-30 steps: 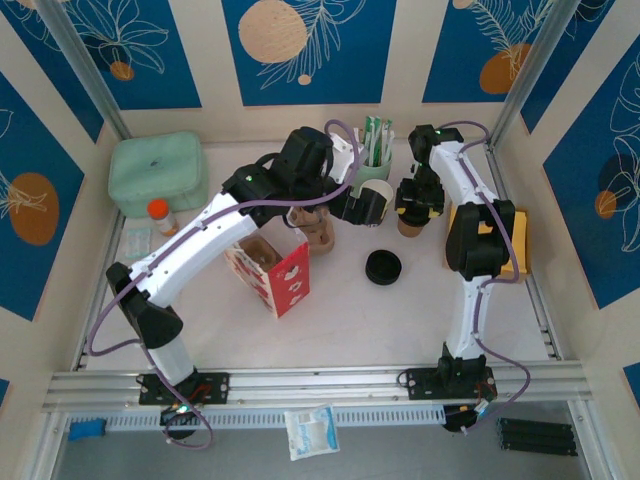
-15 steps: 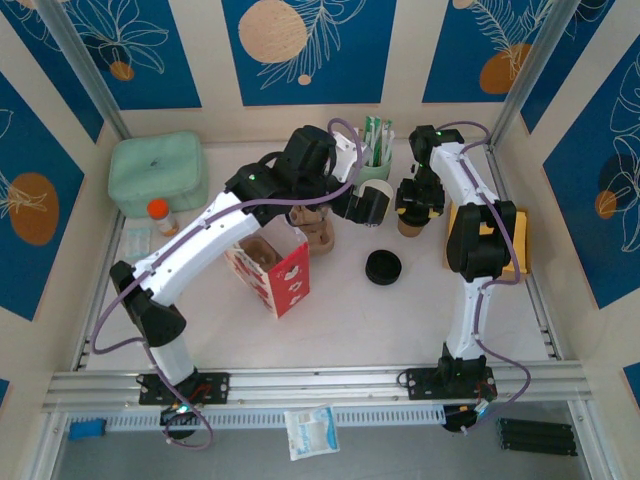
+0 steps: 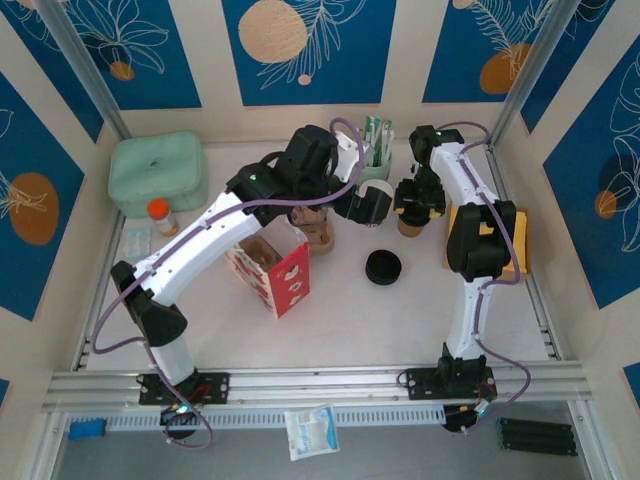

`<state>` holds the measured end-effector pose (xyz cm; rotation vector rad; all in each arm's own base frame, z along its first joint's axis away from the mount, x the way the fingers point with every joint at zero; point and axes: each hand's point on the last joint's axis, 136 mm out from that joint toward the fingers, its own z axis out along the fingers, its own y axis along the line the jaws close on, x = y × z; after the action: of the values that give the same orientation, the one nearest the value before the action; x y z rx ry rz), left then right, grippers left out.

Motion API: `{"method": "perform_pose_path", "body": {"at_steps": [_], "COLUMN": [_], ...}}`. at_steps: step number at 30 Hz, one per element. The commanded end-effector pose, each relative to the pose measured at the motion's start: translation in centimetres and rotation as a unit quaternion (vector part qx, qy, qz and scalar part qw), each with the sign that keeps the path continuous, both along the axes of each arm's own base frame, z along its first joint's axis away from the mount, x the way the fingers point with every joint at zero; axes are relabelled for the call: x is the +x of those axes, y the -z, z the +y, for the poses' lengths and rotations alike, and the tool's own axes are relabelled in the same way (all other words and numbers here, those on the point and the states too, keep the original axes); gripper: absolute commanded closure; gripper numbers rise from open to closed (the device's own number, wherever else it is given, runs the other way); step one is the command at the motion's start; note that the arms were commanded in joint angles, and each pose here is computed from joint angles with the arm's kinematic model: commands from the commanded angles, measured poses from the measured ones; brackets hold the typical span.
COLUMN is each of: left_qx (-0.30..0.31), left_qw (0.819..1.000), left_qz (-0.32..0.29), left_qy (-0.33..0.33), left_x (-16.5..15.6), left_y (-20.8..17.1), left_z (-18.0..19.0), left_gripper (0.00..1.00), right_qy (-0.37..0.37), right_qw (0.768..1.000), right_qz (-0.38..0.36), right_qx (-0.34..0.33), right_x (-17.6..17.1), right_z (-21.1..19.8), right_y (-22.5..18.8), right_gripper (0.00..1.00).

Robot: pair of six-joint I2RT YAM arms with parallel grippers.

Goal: Pack the takeout coffee

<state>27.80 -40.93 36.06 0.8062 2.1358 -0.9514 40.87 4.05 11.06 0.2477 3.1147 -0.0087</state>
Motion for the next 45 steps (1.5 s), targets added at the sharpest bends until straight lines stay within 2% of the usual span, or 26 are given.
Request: {"method": "perform_pose_path", "body": {"at_steps": [1,33,45], "left_qx": [-0.002,0.004,0.007], "left_qw": [1.000,1.000,1.000], "left_qz": [-0.001,-0.002,-0.003], "left_qy": [0.010,0.015,0.015], "left_x": [-0.6,-0.4,-0.4], "left_y": [-0.5,0.0,0.1], "left_z": [-0.4,-0.8,-0.7], "left_gripper": [0.01,0.01,0.01], "right_qy": [-0.002,-0.003,-0.004], "right_qw": [1.000,1.000,1.000], "right_qz": [-0.004,-0.022,-0.004], "right_qx": [0.003,-0.014,-0.013], "right_x": [0.1,3.1,3.0], "right_z": [-0.2,-0.6,-0.5], "right_y": [-0.3,-0.7,0.7], "right_gripper": [0.23,0.18,0.22]}}
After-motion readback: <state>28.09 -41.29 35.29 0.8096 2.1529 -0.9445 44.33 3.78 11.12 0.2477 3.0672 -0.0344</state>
